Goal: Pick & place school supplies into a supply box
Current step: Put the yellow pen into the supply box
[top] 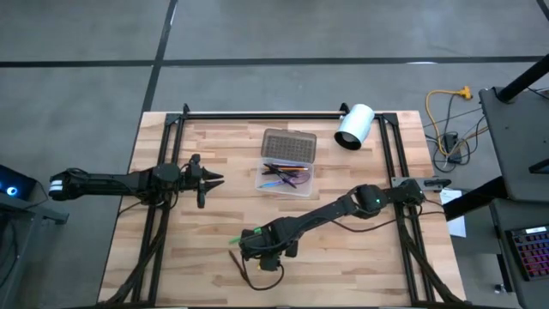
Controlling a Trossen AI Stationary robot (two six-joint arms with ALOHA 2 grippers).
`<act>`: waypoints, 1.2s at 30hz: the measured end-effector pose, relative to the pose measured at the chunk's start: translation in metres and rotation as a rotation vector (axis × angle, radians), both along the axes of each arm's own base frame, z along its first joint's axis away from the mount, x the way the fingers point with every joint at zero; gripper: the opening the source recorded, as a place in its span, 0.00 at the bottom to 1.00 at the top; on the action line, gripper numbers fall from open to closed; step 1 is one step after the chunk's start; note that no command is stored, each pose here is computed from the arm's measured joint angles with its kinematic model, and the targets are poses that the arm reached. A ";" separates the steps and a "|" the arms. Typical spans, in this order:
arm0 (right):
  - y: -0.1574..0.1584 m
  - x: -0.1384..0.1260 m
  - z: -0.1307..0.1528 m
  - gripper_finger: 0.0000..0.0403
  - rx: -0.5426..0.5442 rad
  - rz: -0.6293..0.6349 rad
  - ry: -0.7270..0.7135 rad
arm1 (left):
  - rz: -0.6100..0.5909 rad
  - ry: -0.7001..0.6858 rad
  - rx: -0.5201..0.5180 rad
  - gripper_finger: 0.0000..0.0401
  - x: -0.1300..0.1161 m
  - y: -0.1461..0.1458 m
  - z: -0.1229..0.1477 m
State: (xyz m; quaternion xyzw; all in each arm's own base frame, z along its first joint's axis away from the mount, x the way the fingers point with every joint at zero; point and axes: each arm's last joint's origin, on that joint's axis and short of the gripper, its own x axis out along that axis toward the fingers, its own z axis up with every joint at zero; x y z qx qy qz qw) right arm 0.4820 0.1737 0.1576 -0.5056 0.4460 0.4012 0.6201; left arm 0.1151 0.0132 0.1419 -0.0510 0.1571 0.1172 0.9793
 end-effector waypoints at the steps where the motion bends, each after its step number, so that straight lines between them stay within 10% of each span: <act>1: 0.000 0.000 0.000 0.33 0.000 0.000 0.000 | 0.000 0.000 0.000 0.17 0.000 0.000 0.000; 36: 0.000 0.000 -0.009 0.33 -0.004 -0.002 0.010 | 0.000 0.000 0.000 0.17 0.000 0.000 0.000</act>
